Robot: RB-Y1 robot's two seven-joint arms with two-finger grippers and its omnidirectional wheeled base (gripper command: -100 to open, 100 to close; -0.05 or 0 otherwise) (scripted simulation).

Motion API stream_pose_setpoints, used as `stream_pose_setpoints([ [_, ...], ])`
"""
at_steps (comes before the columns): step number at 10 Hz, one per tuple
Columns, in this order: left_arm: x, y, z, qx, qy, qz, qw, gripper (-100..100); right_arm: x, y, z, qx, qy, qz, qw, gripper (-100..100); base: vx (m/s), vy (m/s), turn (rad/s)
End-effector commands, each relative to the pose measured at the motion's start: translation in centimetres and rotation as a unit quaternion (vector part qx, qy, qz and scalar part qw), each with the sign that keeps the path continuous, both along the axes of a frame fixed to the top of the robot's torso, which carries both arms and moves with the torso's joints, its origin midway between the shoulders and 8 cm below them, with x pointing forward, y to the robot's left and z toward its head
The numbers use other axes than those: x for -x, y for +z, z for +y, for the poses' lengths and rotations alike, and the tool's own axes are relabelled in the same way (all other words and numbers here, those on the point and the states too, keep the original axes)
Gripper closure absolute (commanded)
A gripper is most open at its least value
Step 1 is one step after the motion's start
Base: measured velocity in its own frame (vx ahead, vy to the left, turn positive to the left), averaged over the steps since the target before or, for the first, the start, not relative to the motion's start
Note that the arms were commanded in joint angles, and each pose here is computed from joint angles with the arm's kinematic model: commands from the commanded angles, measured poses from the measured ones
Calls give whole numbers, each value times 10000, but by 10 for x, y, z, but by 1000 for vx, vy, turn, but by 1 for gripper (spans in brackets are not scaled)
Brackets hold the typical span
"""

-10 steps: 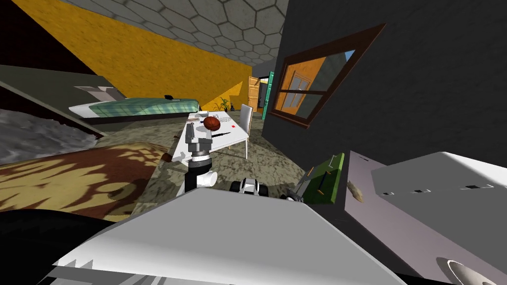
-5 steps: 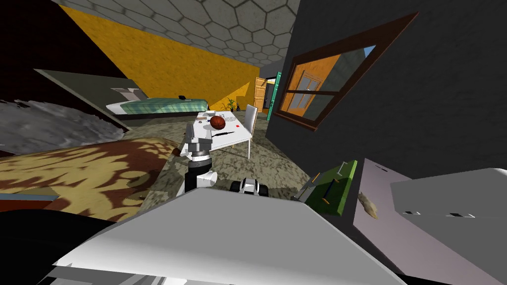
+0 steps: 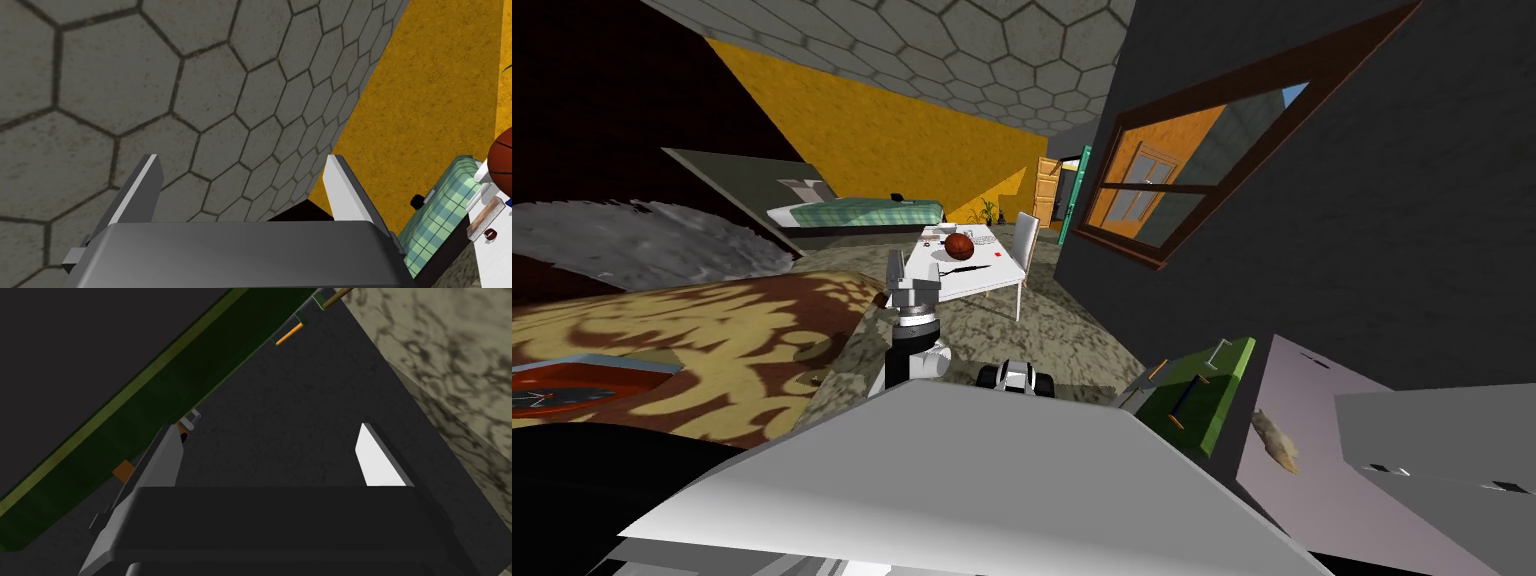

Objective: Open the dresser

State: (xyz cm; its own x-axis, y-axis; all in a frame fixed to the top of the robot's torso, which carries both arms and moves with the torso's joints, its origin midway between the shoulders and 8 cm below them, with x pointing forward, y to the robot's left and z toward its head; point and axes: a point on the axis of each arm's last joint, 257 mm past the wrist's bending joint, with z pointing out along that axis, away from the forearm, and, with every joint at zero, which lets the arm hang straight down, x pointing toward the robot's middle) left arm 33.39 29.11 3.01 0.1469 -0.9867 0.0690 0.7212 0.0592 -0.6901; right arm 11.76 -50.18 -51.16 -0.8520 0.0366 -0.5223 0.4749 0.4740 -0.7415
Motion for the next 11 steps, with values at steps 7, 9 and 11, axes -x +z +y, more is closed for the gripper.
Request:
stream_pose_setpoints([
  [7,0,0,0,0,1,1,10000,0,68,33,-13,1469,45,1187,9820,-100,0,-57,157],
  [9,0,0,0,0,1,1,10000,0,78,41,-12,1748,82,1375,9749,-100,-2,-46,132],
  [11,0,0,0,0,1,1,10000,0,90,51,-11,2033,115,1577,9663,-100,-4,-56,101],
])
